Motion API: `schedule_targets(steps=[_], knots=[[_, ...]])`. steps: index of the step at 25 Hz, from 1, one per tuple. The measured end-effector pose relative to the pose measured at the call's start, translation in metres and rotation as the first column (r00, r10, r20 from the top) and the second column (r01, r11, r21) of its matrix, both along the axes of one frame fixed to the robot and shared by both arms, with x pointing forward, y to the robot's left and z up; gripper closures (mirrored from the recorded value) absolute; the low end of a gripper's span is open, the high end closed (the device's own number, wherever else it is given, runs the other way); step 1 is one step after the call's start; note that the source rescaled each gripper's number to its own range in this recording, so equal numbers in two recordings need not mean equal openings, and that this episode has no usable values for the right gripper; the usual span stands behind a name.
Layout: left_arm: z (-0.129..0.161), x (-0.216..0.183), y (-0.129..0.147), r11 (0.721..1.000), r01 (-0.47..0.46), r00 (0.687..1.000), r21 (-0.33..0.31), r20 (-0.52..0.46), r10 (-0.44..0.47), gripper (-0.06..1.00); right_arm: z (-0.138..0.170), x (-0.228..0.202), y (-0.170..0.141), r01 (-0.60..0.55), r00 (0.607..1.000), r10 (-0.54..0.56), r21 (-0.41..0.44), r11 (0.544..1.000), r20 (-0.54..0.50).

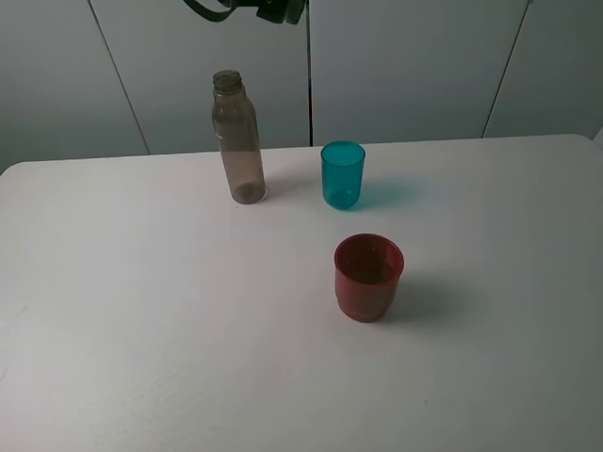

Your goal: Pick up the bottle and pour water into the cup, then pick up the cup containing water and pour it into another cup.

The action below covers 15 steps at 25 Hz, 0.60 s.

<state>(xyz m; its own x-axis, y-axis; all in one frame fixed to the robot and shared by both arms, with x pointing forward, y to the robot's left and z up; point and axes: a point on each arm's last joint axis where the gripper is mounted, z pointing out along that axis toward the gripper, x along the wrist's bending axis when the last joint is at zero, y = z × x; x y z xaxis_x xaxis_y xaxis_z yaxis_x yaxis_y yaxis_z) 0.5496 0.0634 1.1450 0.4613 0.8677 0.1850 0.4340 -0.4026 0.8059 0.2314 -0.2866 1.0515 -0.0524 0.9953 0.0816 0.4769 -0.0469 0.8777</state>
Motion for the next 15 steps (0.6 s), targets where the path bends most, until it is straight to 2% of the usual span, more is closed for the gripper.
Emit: schedule_targets(steps=[3,6,15], knots=[[0.009,-0.015,0.013,0.998,-0.015,0.997,0.055,-0.069,0.019,-0.06,0.000,0.000,0.000,0.000,1.000,0.000,0.000,1.000,0.000],[0.018,-0.029,0.024,0.997,-0.022,0.993,0.080,-0.117,0.031,-0.06,0.000,0.000,0.000,0.000,1.000,0.000,0.000,1.000,0.000],[0.029,-0.071,0.058,0.999,-0.020,0.988,0.050,-0.153,0.027,-0.06,0.000,0.000,0.000,0.000,1.000,0.000,0.000,1.000,0.000]])
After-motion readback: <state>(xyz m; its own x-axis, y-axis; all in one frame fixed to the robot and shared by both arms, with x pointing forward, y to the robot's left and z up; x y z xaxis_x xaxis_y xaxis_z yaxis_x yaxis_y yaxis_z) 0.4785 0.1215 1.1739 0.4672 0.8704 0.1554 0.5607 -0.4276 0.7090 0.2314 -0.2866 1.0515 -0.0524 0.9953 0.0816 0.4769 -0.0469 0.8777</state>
